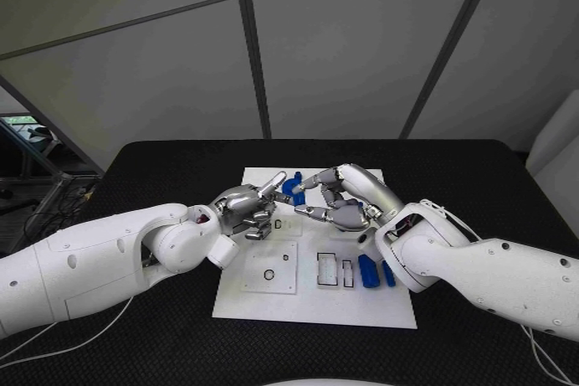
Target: Assemble the parts on the task board
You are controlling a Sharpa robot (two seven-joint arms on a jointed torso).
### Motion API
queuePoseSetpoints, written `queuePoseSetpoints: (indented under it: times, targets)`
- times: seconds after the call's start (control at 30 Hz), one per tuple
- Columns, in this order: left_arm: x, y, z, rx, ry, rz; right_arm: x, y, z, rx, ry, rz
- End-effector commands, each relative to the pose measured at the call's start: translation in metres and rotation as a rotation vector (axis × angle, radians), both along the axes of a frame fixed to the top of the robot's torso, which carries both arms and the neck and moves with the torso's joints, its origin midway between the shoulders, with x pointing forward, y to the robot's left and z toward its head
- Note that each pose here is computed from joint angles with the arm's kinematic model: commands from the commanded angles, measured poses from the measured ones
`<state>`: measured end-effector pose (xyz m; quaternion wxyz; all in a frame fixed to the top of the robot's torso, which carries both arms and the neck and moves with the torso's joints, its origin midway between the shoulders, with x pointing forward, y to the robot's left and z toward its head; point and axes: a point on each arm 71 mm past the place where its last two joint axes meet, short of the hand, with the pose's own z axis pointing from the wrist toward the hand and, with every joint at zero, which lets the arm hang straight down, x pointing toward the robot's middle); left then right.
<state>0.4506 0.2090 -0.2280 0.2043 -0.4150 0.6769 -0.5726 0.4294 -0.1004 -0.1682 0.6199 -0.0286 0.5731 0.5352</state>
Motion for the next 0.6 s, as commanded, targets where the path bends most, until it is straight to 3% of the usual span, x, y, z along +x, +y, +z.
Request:
queuePoseSetpoints:
  times: [0.03, 0.17, 0.3, 0.4, 0.6]
  targets:
    - [0.004, 0.01, -0.0029, 0.139, -0.039, 0.024, 0.001, -0.001, 0.001, 0.005, -0.01, -0.012]
    - [0.0101, 0.035, 0.0018, 0.184, -0.075, 0.08, 0.007, -0.004, -0.004, -0.035, 0.011, -0.033]
    - [0.0183, 0.064, 0.0168, 0.196, -0.136, 0.16, 0.014, -0.006, -0.01, -0.101, 0.028, -0.064]
    - [0.0213, 0.08, 0.029, 0.172, -0.172, 0.213, 0.018, -0.003, -0.014, -0.15, 0.044, -0.084]
    - [0.0224, 0.09, 0.0448, 0.104, -0.227, 0.291, 0.031, 0.009, -0.026, -0.23, 0.083, -0.112]
